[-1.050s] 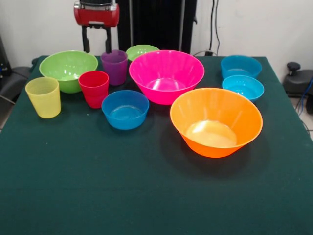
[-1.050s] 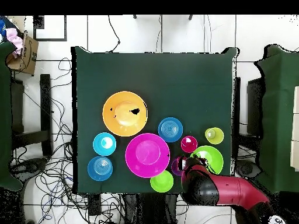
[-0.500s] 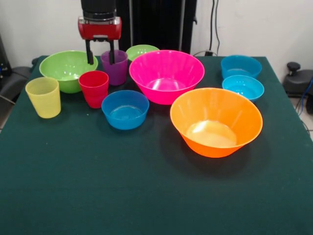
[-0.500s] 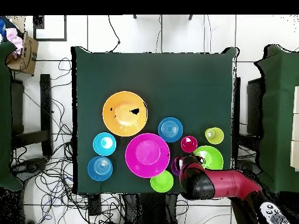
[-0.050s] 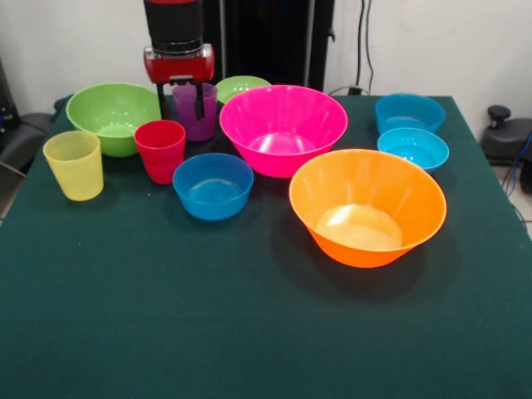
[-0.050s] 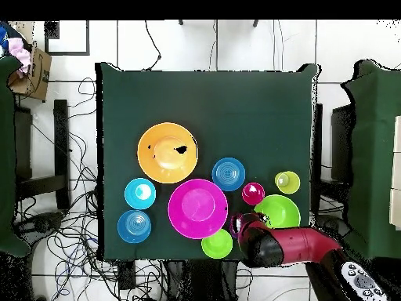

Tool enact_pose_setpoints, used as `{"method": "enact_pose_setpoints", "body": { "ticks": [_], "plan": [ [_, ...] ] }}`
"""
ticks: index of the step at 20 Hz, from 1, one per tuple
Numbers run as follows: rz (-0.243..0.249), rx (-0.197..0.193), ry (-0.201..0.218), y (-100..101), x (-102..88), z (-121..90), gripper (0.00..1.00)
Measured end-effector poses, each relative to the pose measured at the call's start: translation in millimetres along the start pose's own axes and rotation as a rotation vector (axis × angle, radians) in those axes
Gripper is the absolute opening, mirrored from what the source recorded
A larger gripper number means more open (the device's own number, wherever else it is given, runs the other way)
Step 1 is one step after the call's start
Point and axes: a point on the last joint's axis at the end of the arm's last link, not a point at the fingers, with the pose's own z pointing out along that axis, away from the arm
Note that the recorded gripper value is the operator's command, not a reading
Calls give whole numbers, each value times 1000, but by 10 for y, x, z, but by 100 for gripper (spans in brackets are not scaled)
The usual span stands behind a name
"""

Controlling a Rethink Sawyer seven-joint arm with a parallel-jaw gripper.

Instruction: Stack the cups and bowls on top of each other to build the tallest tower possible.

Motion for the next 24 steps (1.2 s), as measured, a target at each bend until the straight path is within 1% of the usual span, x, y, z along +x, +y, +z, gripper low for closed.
{"method": "enact_pose_setpoints", "body": {
  "ticks": [9,14,19,21,24],
  "plan": [
    [8,-3,2,-21,23,9,100],
    [14,2,-2,-61,21,-9,100],
    [27,22,-22,-189,-19,-89,100],
    [37,41,-31,-292,-37,-162,100],
    [49,59,-33,-396,-52,-238,100]
  ]
}}
